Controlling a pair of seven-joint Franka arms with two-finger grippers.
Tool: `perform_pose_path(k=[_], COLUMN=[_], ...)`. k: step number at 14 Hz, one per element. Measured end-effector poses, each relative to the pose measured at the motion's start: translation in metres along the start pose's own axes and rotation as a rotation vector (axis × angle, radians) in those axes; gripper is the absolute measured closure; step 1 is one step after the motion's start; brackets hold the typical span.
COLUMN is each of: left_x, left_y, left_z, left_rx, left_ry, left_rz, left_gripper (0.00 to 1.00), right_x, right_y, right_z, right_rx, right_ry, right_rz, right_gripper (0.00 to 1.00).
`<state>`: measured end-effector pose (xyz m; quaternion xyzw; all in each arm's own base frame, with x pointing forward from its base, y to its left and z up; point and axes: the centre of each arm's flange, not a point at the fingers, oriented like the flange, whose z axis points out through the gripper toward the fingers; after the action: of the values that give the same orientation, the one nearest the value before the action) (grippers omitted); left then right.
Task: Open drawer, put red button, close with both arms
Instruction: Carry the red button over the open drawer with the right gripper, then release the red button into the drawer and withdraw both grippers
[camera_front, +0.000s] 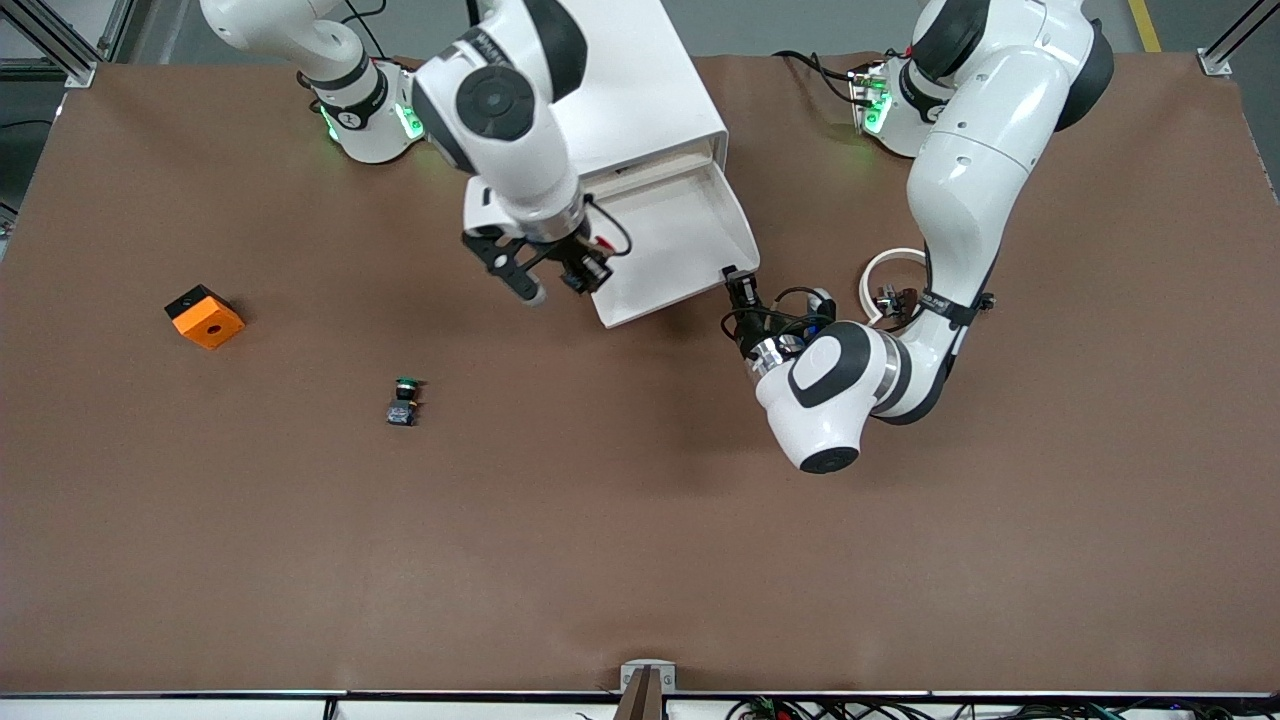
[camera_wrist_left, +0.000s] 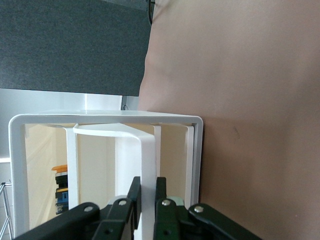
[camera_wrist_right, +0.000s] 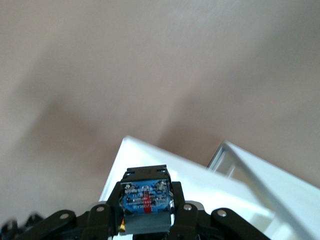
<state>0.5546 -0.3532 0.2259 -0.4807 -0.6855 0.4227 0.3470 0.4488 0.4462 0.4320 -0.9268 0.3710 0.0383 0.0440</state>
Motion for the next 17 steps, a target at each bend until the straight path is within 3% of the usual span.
perform_pose_path(k=[2, 10, 13, 17], left_x=[0.004, 0.005, 0.008, 0.02], left_y=[0.002, -0.001, -0.012, -0.063], left_z=[-0.004, -0.007, -0.018, -0.055], left_rx=[-0.008, -0.006, -0.057, -0.206], left_ry=[0.002, 0.005, 0.023, 0.083], left_rz=[-0.007, -0.005, 0.093, 0.38], left_gripper=[0.81, 0.01, 0.0, 0.0], right_x=[-0.034, -0.08, -0.089, -0.094], right_y=[-0.003, -0.016, -0.016, -0.021], right_z=[0.007, 0.065, 0.084, 0.099], right_rx=[0.014, 0.03, 0.012, -0.002], right_ry=[0.0, 0.018, 0.027, 0.034], right_rz=[-0.023, -0.014, -0.006, 0.025], right_gripper=[0.59, 0.59, 0.59, 0.59])
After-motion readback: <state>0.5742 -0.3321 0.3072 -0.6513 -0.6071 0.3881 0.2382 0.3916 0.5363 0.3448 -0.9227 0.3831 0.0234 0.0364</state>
